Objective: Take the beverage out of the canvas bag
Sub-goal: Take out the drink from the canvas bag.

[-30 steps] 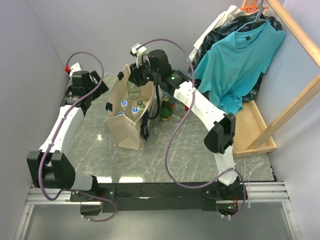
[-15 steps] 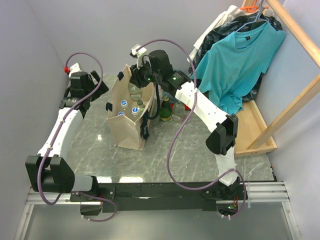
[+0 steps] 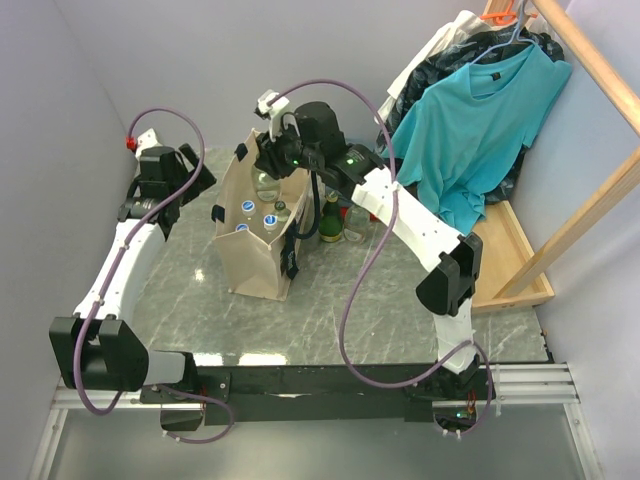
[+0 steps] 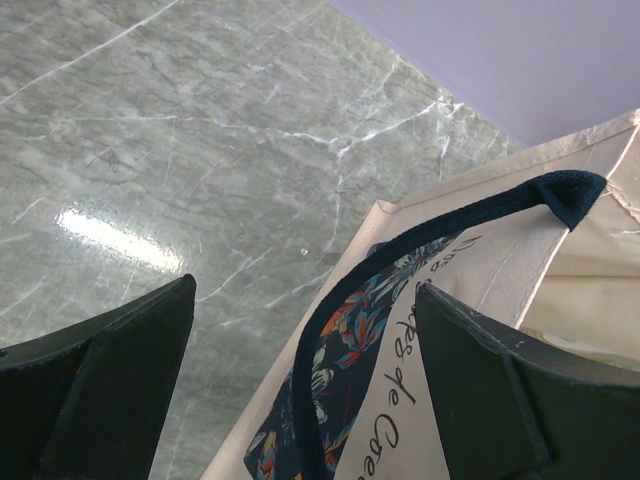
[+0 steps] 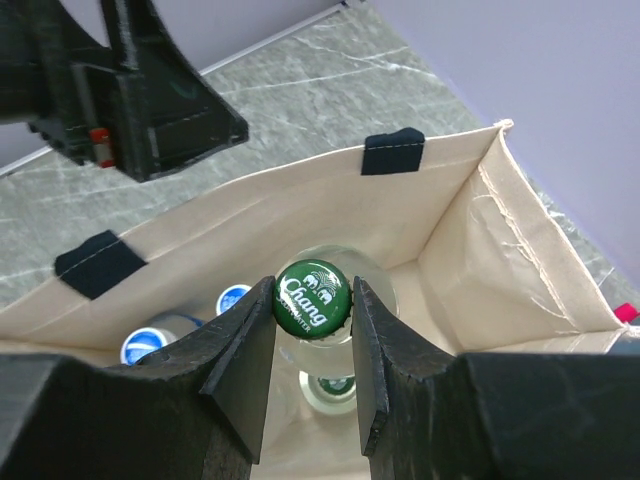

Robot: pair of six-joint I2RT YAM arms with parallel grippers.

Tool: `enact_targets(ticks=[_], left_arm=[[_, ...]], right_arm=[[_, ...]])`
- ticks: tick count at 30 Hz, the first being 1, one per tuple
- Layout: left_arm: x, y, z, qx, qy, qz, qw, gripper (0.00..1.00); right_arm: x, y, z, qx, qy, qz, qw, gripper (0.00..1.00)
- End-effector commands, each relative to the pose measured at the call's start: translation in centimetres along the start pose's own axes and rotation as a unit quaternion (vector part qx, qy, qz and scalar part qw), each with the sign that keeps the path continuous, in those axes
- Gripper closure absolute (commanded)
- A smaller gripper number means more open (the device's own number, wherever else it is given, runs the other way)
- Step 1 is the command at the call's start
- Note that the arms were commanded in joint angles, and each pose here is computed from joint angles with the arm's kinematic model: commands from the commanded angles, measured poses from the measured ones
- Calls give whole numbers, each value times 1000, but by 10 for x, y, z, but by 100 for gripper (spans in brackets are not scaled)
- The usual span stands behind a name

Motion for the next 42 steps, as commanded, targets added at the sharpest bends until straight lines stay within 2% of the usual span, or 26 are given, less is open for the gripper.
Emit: enact_targets(ticks=[1, 26, 42], left_arm=[[-7, -10, -1, -9, 7, -26, 1000, 4], [-10, -9, -4, -13, 23, -29, 999, 4], [-13, -8, -5, -17, 32, -32, 999, 4]], right_arm=[[-60, -88, 34, -47, -21, -151, 987, 100], [-94, -107, 51, -72, -13, -188, 979, 100], [-132, -117, 65, -84, -2, -221, 972, 100]])
Point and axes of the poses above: each gripper's point midway between its finger pads, its own x axis out along the fingers, its own z axis along the line the jaws close on, y = z × x, the point moved 5 cm from there along -x, back along the fingers, and after that the axes turned 14 degrees about x, right-handed, at the moved point
